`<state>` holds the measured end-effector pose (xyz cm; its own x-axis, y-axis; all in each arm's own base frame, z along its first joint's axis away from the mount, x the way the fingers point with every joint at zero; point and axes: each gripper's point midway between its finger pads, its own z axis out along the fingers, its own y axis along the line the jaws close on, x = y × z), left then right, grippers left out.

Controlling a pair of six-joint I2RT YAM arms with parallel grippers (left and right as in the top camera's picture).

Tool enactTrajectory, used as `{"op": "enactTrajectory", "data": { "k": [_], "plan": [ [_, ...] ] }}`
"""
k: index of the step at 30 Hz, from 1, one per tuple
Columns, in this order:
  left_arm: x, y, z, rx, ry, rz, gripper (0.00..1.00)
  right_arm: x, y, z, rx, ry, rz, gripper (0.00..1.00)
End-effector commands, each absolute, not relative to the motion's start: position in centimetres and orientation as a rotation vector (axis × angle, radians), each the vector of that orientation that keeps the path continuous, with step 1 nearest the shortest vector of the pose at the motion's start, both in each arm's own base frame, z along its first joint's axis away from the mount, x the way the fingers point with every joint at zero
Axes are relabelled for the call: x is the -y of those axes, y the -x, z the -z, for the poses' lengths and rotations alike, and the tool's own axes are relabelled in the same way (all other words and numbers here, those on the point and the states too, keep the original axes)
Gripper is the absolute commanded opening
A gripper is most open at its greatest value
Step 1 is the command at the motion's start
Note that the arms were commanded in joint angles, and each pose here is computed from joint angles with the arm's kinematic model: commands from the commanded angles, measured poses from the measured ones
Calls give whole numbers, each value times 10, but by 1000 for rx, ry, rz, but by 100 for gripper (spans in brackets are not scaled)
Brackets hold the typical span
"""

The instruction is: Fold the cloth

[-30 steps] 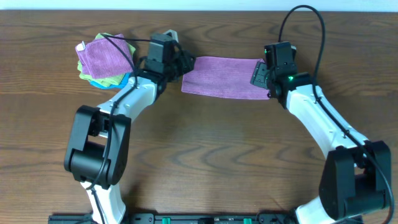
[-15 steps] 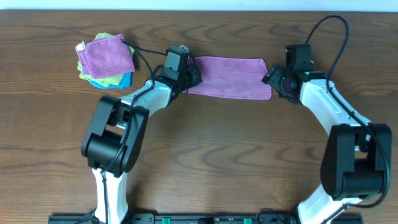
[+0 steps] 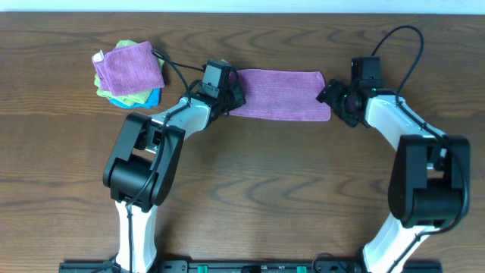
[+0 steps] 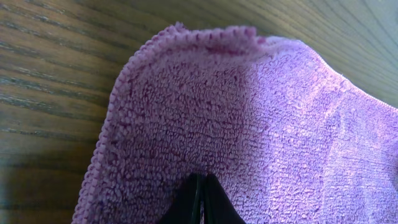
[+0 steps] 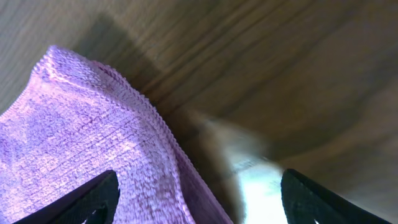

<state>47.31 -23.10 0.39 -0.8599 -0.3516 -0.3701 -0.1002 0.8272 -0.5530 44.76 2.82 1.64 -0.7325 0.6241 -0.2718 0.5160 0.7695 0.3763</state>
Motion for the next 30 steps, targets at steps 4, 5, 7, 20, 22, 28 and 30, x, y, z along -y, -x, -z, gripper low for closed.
{"op": "enactTrajectory", "data": {
  "k": [4,5,7,20,22,28,30],
  "plan": [
    [223,-464,20,-2610,372,673,6,-44,-447,4,-2623,-871,-524,79],
    [223,-464,20,-2610,372,673,6,-45,-448,5,-2626,-870,-534,79],
    [223,-464,20,-2611,372,674,6,-51,-449,9,-2632,-860,-574,77],
    [225,-463,20,-2617,379,688,6,-85,-461,15,-2623,-665,-657,12],
    [226,-462,19,-2620,376,705,6,-90,-465,10,-2609,-621,-701,1],
    [227,-462,17,-2619,372,714,6,-99,-469,-15,-2564,-572,-754,1],
    [227,-462,16,-2616,371,716,6,-104,-471,-28,-2542,-546,-762,1]
  ]
}}
